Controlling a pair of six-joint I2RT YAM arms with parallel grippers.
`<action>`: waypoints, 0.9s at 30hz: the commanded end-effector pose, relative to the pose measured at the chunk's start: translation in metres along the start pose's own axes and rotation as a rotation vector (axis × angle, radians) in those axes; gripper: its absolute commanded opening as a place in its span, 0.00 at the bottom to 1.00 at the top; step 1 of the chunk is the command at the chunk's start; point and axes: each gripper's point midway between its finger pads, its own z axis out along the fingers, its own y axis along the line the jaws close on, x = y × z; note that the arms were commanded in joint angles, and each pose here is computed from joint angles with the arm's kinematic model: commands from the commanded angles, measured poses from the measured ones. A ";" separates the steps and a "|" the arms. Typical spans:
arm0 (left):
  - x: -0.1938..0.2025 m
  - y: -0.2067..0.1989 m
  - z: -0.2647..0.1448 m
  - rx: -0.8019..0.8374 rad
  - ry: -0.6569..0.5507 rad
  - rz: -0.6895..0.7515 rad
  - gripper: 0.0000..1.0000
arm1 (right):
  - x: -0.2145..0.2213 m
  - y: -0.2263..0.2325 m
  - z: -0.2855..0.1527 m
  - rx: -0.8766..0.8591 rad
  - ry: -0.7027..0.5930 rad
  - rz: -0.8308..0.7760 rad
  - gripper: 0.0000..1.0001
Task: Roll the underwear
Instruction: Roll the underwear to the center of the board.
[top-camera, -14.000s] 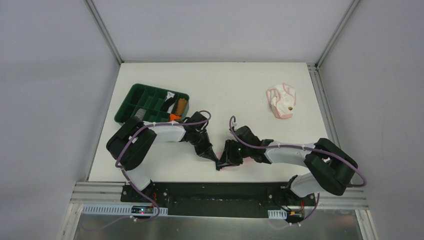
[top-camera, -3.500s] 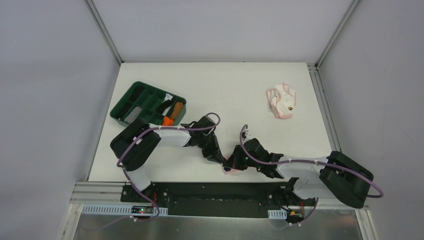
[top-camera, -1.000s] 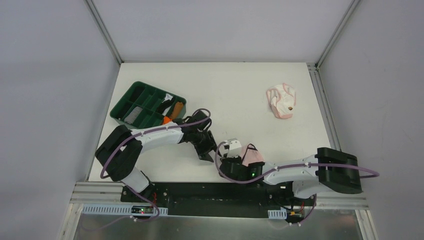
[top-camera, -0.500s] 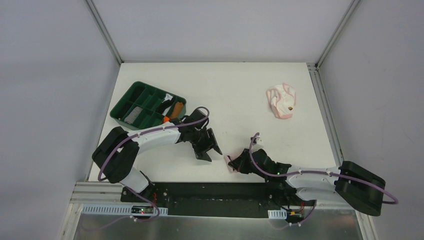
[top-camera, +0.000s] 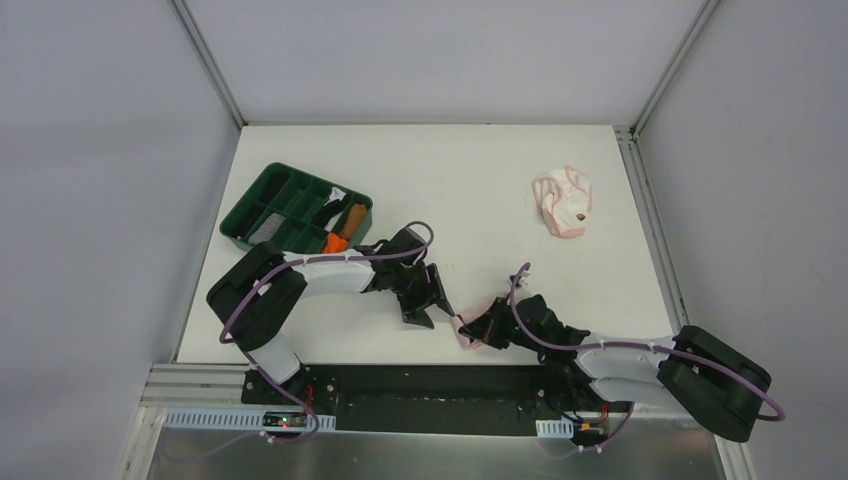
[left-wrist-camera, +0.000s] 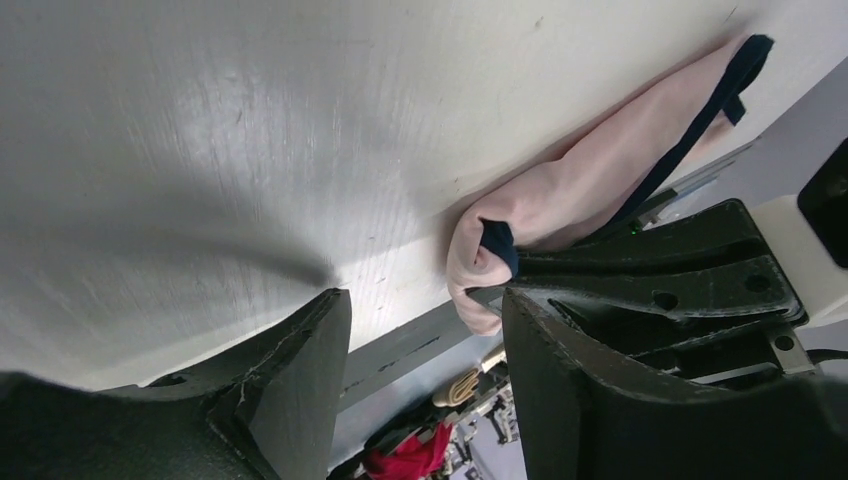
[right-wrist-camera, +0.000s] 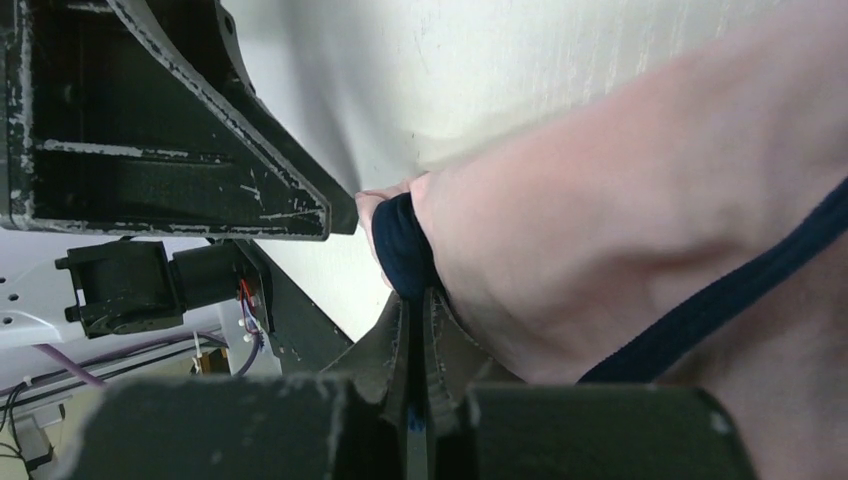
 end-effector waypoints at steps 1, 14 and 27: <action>0.000 -0.019 0.005 0.098 -0.023 0.003 0.57 | 0.010 -0.006 -0.002 0.006 0.049 0.010 0.00; 0.001 -0.014 0.031 0.056 -0.023 -0.044 0.39 | 0.008 -0.004 0.000 0.001 0.048 0.022 0.00; -0.004 0.003 0.042 -0.051 -0.023 -0.060 0.00 | 0.001 0.013 -0.008 0.030 0.068 -0.038 0.35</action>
